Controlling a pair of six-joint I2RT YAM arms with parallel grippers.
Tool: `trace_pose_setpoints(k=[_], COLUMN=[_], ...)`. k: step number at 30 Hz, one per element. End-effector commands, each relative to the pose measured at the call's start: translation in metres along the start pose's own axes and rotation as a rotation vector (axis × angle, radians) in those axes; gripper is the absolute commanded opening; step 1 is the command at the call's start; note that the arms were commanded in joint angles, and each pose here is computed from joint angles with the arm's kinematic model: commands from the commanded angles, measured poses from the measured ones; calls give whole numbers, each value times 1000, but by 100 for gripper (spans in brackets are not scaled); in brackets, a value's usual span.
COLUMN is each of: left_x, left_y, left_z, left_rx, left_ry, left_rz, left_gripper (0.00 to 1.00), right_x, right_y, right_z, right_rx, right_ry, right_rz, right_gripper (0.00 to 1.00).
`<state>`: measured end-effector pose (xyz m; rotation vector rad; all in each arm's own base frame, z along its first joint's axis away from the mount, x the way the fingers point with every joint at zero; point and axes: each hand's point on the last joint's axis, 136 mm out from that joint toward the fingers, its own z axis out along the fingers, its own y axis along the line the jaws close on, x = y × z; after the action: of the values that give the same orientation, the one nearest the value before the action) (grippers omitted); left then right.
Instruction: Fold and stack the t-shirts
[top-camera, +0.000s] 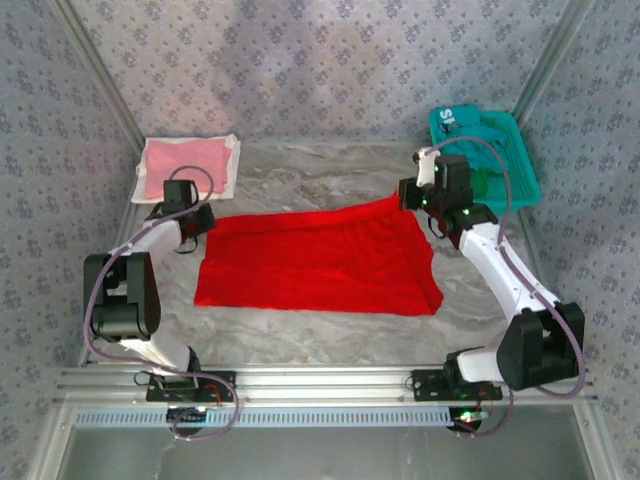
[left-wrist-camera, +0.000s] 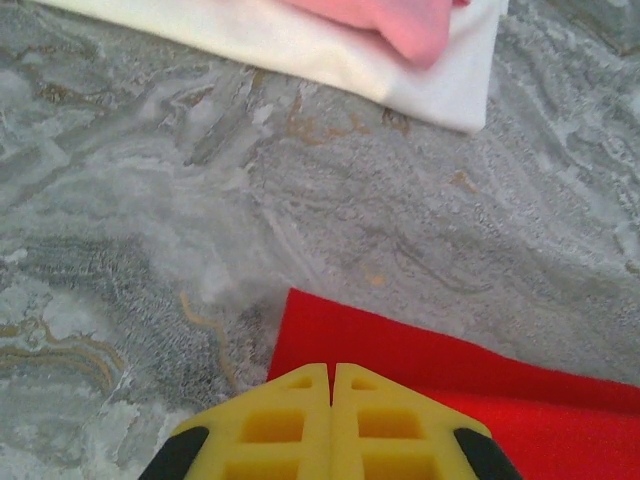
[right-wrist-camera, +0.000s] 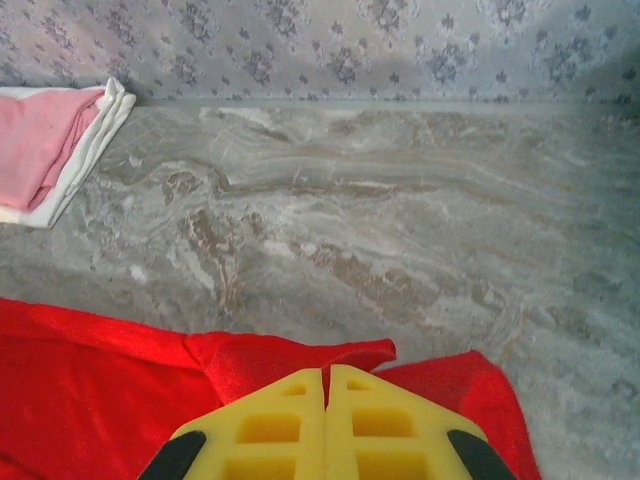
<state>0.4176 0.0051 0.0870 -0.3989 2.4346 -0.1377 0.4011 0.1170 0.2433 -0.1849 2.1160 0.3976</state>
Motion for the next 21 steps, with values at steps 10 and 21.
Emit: trace_pose_setpoints(k=[10,21], left_x=[30,68], left_y=[20,36], left_z=[-15,-44], left_rx=[-73,-98], left_ry=[66,60], left_rz=[-34,-77], left_gripper=[0,30], right_x=[77,142], right_y=[8,28], right_z=[-38,-94], right_rx=[4,-71], right_ry=[101,166], right_rz=[81,151], right_gripper=[0,34])
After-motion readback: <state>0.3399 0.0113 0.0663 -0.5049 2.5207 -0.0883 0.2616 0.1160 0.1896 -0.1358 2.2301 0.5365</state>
